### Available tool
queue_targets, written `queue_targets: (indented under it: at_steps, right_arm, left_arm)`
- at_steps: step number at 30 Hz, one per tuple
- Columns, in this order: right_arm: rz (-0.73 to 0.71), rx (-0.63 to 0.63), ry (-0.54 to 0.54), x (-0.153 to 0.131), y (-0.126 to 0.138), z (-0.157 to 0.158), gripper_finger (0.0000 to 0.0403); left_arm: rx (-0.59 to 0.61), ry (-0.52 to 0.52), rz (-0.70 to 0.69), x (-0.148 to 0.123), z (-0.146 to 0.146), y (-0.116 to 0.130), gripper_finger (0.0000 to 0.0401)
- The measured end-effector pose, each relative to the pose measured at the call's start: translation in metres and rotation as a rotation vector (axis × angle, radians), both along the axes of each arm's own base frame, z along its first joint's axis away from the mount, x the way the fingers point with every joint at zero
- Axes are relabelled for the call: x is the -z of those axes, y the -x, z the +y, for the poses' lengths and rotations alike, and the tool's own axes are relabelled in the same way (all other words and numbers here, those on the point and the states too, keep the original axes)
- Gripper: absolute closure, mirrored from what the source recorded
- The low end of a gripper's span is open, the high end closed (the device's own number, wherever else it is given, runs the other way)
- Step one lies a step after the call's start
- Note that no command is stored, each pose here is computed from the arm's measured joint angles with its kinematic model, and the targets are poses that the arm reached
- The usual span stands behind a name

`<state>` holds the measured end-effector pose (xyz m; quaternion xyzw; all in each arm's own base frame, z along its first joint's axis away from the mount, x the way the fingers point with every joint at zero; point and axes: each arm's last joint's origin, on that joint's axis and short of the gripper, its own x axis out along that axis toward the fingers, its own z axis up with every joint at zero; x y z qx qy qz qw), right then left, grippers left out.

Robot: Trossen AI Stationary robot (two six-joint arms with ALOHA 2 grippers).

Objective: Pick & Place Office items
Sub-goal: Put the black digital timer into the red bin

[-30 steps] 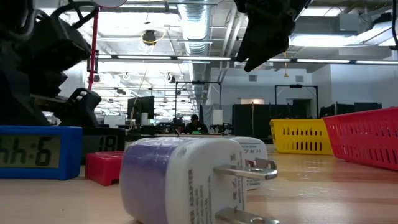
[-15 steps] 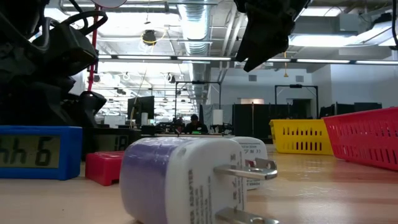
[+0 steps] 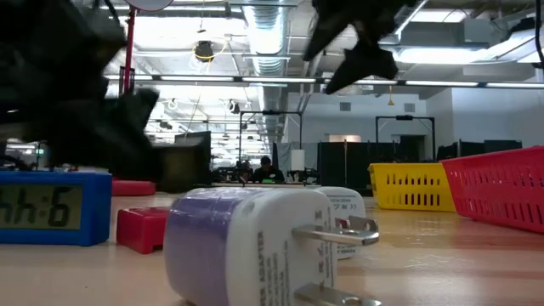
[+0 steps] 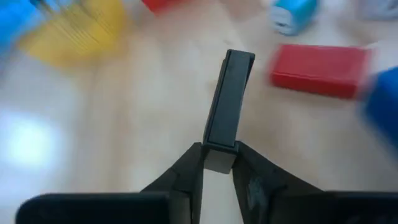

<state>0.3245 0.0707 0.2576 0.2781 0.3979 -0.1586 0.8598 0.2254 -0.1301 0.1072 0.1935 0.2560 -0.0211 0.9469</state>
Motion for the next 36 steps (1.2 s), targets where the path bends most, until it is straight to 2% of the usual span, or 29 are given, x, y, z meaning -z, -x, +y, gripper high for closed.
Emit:
queue_targets:
  at_steps: [3, 6, 10, 12, 23, 28, 32, 36]
  right_arm:
    - [-0.036, -0.018, -0.111, 0.003, -0.010, -0.003, 0.0127]
    - [-0.082, -0.090, -0.215, 0.008, -0.024, -0.003, 0.0127]
    - [-0.187, -0.207, -0.324, 0.011, -0.041, -0.001, 0.0127]
    - [-0.220, -0.240, -0.370, 0.009, -0.044, -0.001, 0.0127]
    - [-0.462, -0.285, -0.444, -0.016, -0.053, 0.001, 0.0127]
    - [-0.520, -0.331, -0.473, -0.023, -0.055, 0.002, 0.0127]
    - [-0.554, -0.347, -0.469, -0.026, -0.055, 0.004, 0.0129]
    - [-0.547, -0.360, -0.484, -0.026, -0.055, 0.004, 0.0151]
  left_arm:
    - [0.023, -0.321, -0.083, -0.019, 0.000, -0.007, 0.0336]
    - [0.054, -0.587, -0.153, -0.041, -0.002, -0.014, 0.0342]
    - [0.066, -0.783, -0.235, -0.070, -0.004, -0.016, 0.0339]
    - [0.080, -0.834, -0.251, -0.080, -0.005, -0.013, 0.0335]
    - [0.086, -0.966, -0.394, -0.120, -0.005, 0.001, 0.0339]
    - [0.123, -1.091, -0.382, -0.122, -0.005, 0.001, 0.0338]
    - [0.146, -1.094, -0.396, -0.122, -0.005, 0.001, 0.0337]
    - [0.148, -1.093, -0.400, -0.122, -0.006, 0.001, 0.0337]
